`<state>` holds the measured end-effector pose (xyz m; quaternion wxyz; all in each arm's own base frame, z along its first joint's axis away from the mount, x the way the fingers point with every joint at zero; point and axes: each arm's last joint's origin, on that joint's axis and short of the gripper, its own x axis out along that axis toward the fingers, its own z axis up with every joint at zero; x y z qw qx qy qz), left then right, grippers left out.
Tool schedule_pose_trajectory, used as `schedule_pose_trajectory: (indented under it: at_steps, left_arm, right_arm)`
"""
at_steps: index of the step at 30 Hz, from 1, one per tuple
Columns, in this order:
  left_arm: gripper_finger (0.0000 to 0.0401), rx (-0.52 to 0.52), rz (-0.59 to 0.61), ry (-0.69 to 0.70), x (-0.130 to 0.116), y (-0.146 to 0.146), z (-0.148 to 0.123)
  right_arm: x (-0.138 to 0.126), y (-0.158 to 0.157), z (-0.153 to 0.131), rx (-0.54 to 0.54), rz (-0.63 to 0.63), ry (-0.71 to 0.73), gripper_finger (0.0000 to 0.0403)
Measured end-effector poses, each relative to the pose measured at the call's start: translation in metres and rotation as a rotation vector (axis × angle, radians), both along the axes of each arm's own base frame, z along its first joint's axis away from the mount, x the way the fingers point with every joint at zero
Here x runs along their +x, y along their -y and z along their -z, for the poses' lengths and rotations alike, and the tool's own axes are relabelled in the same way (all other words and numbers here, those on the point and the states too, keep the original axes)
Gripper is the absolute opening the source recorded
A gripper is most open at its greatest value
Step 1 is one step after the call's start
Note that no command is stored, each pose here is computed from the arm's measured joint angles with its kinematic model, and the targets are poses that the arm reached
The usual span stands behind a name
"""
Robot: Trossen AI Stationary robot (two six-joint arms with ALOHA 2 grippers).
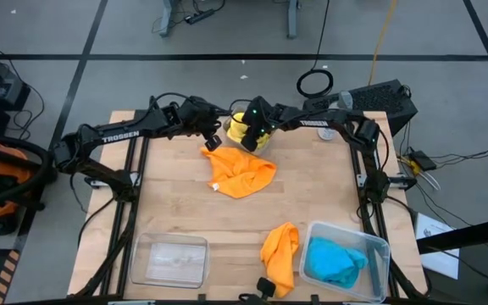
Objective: Sort microfiber towel by color & place in baskets
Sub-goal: Put the yellow microfiber cloth into the gray bin, then adjust the gray bin
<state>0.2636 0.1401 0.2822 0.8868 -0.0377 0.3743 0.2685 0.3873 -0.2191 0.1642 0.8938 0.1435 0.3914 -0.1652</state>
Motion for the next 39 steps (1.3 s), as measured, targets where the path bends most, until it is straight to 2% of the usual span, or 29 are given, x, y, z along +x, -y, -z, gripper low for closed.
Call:
schedule_pose_trajectory:
  at_steps: [10, 15, 18, 21, 24, 31, 35, 39]
  left_arm:
    - [0.0083, -0.005, 0.013, 0.003, 0.001, 0.002, 0.0]
    - [0.0083, -0.02, 0.06, 0.012, 0.006, 0.011, 0.0]
    - [0.0083, -0.023, 0.081, 0.009, 0.009, 0.016, 0.001]
    - [0.0083, -0.034, 0.105, -0.012, 0.014, 0.022, 0.006]
    - [0.0083, -0.045, 0.135, -0.037, 0.02, 0.03, 0.012]
    - [0.0083, -0.069, 0.191, -0.094, 0.029, 0.045, 0.036]
    - [0.0083, -0.08, 0.18, -0.081, 0.029, 0.049, 0.043]
    - [0.0083, -0.102, 0.161, -0.079, 0.028, 0.051, 0.046]
  right_arm:
    - [0.014, -0.016, -0.034, 0.003, -0.097, -0.092, 0.0]
    - [0.007, -0.024, -0.071, 0.025, -0.122, -0.177, 0.0]
    - [0.0, -0.038, -0.082, 0.036, -0.142, -0.229, 0.0]
    - [-0.012, -0.059, -0.071, 0.044, -0.155, -0.376, 0.0]
    - [-0.022, -0.077, -0.056, 0.011, -0.161, -0.44, 0.0]
    - [-0.033, -0.116, -0.047, -0.073, -0.174, -0.234, 0.0]
    - [-0.029, -0.117, -0.035, -0.156, -0.108, -0.127, 0.0]
    - [-0.024, -0.112, -0.015, -0.141, -0.069, -0.149, 0.0]
